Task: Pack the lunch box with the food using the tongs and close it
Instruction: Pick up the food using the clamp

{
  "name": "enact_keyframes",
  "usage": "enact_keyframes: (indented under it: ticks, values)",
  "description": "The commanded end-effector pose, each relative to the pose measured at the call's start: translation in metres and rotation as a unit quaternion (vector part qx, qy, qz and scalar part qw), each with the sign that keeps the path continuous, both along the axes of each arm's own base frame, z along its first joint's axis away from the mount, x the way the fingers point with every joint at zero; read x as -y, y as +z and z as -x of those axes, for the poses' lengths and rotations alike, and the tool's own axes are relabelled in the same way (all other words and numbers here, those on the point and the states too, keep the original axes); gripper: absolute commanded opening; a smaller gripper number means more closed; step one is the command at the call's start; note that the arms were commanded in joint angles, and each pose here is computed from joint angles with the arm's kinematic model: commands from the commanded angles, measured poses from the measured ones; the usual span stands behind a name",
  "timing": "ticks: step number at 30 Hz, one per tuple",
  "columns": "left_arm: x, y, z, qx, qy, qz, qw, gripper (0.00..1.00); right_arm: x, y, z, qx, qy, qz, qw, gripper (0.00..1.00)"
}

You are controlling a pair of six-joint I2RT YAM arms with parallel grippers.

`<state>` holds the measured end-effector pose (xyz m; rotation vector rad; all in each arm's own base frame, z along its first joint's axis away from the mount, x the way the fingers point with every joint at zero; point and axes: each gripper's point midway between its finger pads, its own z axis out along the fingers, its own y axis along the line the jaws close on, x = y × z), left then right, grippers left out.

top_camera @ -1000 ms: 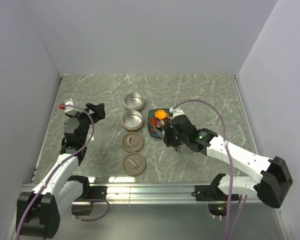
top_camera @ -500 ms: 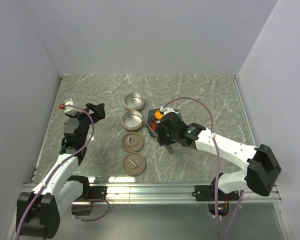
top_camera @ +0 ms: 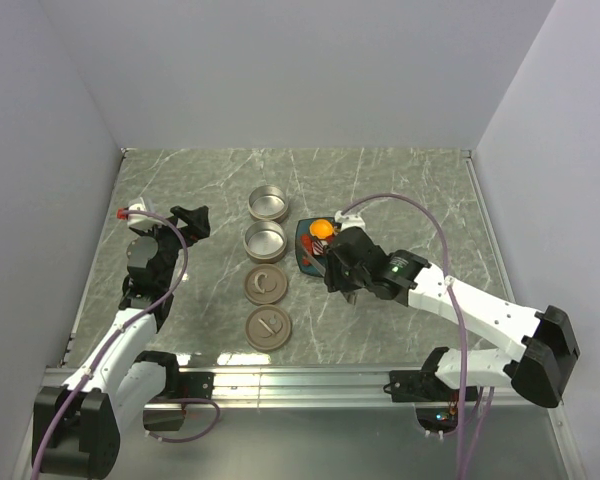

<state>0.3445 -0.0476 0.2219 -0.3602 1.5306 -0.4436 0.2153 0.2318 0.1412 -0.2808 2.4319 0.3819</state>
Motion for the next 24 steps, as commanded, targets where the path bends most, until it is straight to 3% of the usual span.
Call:
enact_keyframes:
  ticks: [1,14,24]
  values:
    - [-0.001,0.013,0.003,0.024,-0.001,-0.002,1.0,0.99,0.01,0.006,0.002,0.01,-0.024,0.006,1.0,0.49]
    - [0.0,0.013,0.002,0.024,-0.004,-0.002,1.0,1.0,0.044,0.024,0.0,0.055,-0.092,0.013,0.994,0.48]
    - [0.001,0.013,0.002,0.024,-0.006,-0.002,1.0,0.99,0.055,0.005,0.009,0.026,-0.106,0.042,0.993,0.47]
